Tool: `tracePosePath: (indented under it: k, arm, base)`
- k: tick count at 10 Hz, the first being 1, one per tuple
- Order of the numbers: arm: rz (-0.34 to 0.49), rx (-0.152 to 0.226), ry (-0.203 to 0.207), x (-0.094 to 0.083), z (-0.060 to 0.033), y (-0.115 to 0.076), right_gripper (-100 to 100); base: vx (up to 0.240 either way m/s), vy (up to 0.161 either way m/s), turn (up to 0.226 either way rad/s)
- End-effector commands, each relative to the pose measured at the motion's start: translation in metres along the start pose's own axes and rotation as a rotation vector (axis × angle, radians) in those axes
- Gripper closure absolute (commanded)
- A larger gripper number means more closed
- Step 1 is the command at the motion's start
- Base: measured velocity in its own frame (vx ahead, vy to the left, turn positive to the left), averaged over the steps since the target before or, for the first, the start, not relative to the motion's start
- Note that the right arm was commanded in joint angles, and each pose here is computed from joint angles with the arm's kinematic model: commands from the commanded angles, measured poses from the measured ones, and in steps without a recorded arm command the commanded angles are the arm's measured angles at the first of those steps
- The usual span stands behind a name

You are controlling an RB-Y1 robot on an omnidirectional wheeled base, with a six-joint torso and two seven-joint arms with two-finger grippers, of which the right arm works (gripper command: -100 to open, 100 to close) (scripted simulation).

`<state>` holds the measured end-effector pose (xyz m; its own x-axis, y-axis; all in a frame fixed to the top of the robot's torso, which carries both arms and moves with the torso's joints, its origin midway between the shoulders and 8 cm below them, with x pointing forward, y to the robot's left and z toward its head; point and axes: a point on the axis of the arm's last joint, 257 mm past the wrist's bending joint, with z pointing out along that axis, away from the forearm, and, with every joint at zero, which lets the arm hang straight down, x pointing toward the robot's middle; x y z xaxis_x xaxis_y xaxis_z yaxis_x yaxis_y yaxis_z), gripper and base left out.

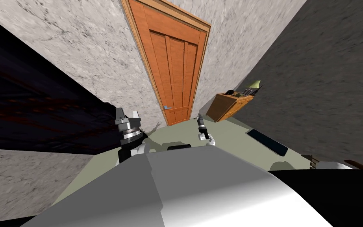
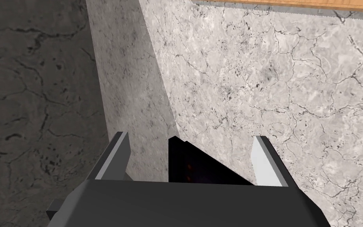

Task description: Pull the door open

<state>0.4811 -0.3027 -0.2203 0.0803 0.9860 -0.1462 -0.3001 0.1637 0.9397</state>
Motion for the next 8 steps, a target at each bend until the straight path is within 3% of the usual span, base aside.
tracePosePath:
  k: [1, 8]
  arm:
    - [0.002, 0.013, -0.002, -0.001, -0.0010, -0.008, -100]
    - [0.013, 0.064, -0.008, 0.001, -0.0033, -0.040, -100]
  base:
    - [-0.002, 0.049, 0.108]
    - [0.007, 0.051, 0.142]
